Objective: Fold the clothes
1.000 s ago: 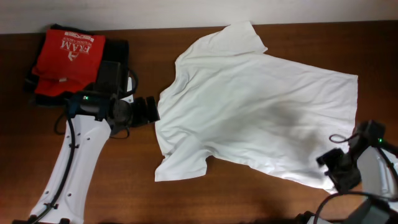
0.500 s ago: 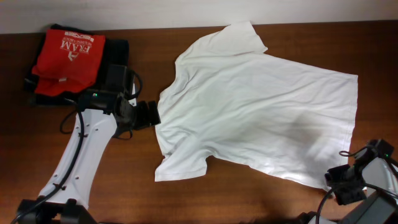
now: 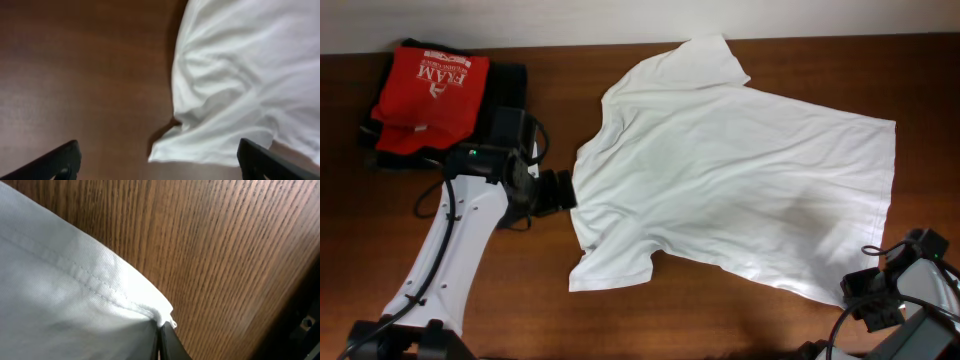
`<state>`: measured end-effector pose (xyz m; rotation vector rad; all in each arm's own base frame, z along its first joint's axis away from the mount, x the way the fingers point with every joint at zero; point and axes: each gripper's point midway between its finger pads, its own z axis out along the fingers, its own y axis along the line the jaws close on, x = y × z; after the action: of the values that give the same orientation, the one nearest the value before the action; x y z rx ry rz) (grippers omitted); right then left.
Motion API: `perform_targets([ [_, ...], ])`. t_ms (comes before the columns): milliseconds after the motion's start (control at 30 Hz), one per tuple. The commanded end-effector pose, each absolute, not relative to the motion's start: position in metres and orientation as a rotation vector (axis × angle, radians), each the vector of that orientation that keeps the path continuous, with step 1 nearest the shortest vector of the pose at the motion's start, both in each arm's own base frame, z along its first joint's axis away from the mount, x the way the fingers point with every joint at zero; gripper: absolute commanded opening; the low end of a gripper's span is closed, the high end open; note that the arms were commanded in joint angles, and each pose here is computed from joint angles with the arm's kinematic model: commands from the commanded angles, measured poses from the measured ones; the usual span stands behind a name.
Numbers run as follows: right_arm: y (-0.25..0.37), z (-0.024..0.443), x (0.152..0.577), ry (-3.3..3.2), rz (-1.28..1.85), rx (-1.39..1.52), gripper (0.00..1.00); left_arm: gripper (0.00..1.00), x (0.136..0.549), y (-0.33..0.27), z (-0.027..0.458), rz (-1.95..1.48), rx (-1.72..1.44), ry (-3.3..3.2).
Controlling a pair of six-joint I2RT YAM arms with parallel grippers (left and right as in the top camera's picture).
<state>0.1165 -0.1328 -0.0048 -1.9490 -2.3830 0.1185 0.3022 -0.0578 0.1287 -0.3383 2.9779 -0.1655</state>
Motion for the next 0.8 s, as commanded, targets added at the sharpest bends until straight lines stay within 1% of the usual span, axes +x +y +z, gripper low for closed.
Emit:
perform_targets([
  [0, -0.126, -0.01, 0.108, -2.346, 0.121, -1.935, 0.04, 0.99, 0.278, -0.052, 0.12, -0.107, -0.331, 3.081],
  [67, -0.126, -0.01, 0.108, -2.346, 0.121, -1.935, 0.04, 0.99, 0.252, -0.052, 0.1, -0.105, -0.346, 3.178],
  [133, -0.126, -0.01, 0.108, -2.346, 0.12, -1.936, 0.04, 0.94, 0.222, -0.059, 0.07, -0.18, -0.37, 3.278],
  [200, -0.127, -0.01, 0.11, -2.351, 0.12, -1.941, 0.04, 0.73, 0.197, -0.069, 0.038, -0.292, -0.391, 3.331],
  [233, -0.127, -0.011, 0.111, -2.354, 0.114, -1.943, 0.04, 0.68, 0.192, -0.073, 0.025, -0.303, -0.36, 3.329],
  [267, -0.127, -0.011, 0.111, -2.354, 0.114, -1.943, 0.04, 0.62, 0.19, -0.077, 0.021, -0.302, -0.326, 3.327],
  [300, -0.127, -0.011, 0.111, -2.354, 0.111, -1.944, 0.04, 0.59, 0.191, -0.081, 0.017, -0.294, -0.273, 3.316],
  [400, -0.127, -0.011, 0.11, -2.352, 0.111, -1.941, 0.04, 0.59, 0.202, -0.093, 0.008, -0.144, -0.044, 3.233],
  [533, -0.127, -0.011, 0.11, -2.352, 0.111, -1.941, 0.04, 0.58, 0.203, -0.093, 0.008, -0.108, -0.014, 3.22],
  [600, -0.127, -0.011, 0.11, -2.351, 0.111, -1.941, 0.04, 0.54, 0.205, -0.092, 0.006, -0.096, -0.013, 3.212],
  [700, -0.126, -0.011, 0.11, -2.351, 0.11, -1.941, 0.04, 0.36, 0.203, -0.097, -0.001, -0.141, -0.071, 3.229],
  [767, -0.127, -0.011, 0.11, -2.351, 0.111, -1.941, 0.04, 0.35, 0.2, -0.096, -0.005, -0.127, -0.102, 3.251],
])
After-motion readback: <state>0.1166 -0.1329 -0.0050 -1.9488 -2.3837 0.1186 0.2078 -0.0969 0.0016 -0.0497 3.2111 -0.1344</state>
